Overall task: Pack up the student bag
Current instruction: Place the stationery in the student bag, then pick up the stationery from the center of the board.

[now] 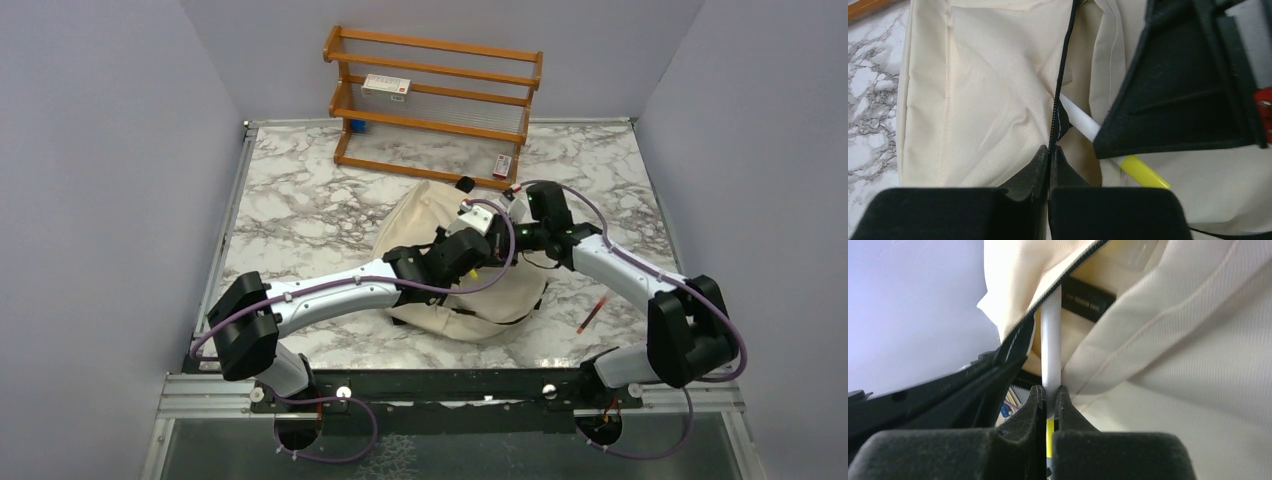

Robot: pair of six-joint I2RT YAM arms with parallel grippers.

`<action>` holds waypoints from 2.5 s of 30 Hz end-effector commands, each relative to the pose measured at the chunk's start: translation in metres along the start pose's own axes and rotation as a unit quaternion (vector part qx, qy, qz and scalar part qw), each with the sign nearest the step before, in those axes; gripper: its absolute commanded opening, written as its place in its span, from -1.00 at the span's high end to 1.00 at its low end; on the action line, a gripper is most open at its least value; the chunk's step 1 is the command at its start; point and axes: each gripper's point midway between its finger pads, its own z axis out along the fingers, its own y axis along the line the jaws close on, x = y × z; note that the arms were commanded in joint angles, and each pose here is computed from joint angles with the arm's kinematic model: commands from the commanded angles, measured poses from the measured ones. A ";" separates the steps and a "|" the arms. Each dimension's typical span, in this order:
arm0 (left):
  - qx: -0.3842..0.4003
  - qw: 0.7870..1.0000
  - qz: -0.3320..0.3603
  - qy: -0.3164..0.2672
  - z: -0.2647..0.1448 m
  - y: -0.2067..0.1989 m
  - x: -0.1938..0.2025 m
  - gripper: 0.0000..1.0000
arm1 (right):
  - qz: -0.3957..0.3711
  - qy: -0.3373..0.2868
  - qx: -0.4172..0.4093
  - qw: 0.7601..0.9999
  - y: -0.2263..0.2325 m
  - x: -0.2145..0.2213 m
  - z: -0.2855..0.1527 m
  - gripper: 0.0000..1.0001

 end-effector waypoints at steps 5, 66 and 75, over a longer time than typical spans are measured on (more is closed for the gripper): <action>0.050 0.997 -0.045 -0.039 -0.009 -0.017 -0.020 1.00 | -0.011 -0.019 -0.042 0.999 0.014 -0.033 0.035 0.99; 0.111 0.992 -0.046 -0.045 0.012 -0.018 0.019 1.00 | 0.128 -0.306 0.489 0.806 -0.159 -0.019 -0.187 -0.51; 0.144 0.986 -0.059 -0.061 0.007 -0.026 0.018 1.00 | 0.232 -0.248 0.547 0.765 -0.201 0.008 -0.199 -0.57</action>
